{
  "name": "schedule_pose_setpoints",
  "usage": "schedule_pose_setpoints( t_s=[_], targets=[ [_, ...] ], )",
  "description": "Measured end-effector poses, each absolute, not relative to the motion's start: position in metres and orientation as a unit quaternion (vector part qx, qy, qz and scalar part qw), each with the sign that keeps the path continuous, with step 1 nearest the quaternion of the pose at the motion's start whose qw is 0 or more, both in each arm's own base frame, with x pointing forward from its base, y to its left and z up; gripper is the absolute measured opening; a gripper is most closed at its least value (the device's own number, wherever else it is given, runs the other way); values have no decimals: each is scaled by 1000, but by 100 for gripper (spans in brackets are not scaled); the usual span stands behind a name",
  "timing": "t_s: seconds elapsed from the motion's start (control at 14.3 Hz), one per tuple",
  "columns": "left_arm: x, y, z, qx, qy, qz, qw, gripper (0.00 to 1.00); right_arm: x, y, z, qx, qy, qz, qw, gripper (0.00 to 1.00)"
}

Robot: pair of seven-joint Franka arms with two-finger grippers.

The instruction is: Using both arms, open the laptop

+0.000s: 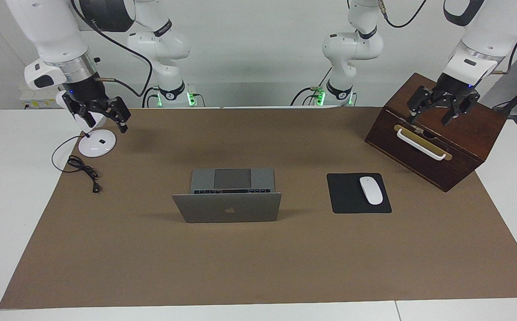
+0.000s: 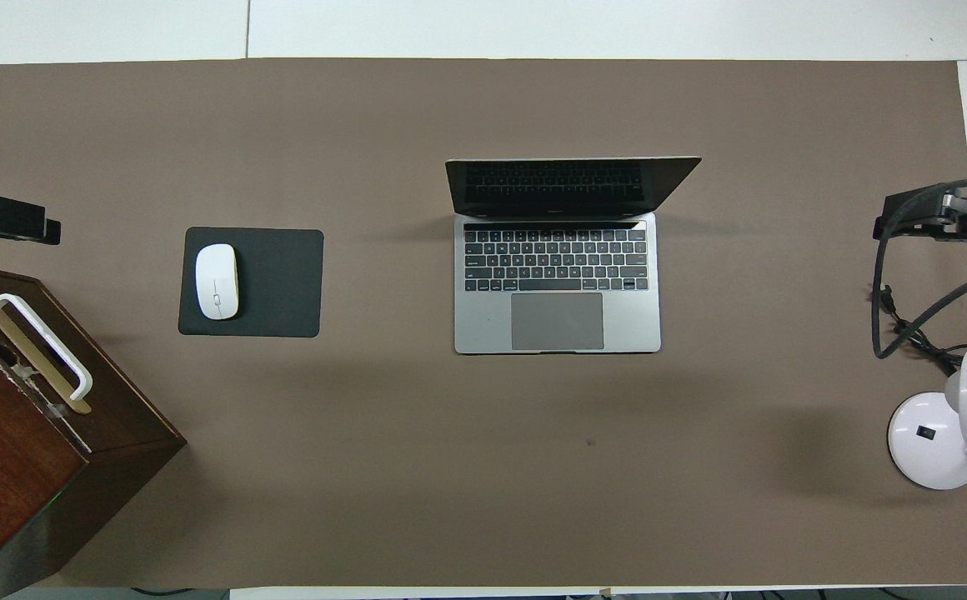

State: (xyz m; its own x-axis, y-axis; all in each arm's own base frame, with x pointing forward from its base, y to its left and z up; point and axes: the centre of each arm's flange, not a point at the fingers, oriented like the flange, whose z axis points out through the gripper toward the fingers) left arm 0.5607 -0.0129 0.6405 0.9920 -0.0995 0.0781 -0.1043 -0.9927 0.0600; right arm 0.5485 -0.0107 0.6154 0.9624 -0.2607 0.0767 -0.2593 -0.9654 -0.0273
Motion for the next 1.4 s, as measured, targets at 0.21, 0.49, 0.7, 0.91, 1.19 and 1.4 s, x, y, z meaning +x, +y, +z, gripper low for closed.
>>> schedule_pose_setpoints(
  t_s=[0.21, 0.49, 0.7, 0.91, 1.19, 1.4],
  targets=[
    [563, -16, 637, 997, -54, 39, 32, 100, 551, -10, 615, -992, 117, -43, 3, 100],
    [567, -21, 636, 997, -58, 49, 31, 100, 551, -14, 615, -997, 55, -44, -29, 100],
    [566, -30, 636, 996, -66, 49, 31, 100, 551, -15, 617, -998, 33, -46, -37, 100],
    [566, -35, 635, 996, -70, 48, 31, 100, 551, -15, 618, -998, 23, -47, -39, 100],
    [566, -31, 635, 996, -61, 48, 30, 100, 552, -15, 618, -998, 23, -46, -39, 100],
    [567, -20, 635, 997, -49, 50, 27, 100, 552, -10, 617, -997, 59, -46, -22, 100]
  ],
)
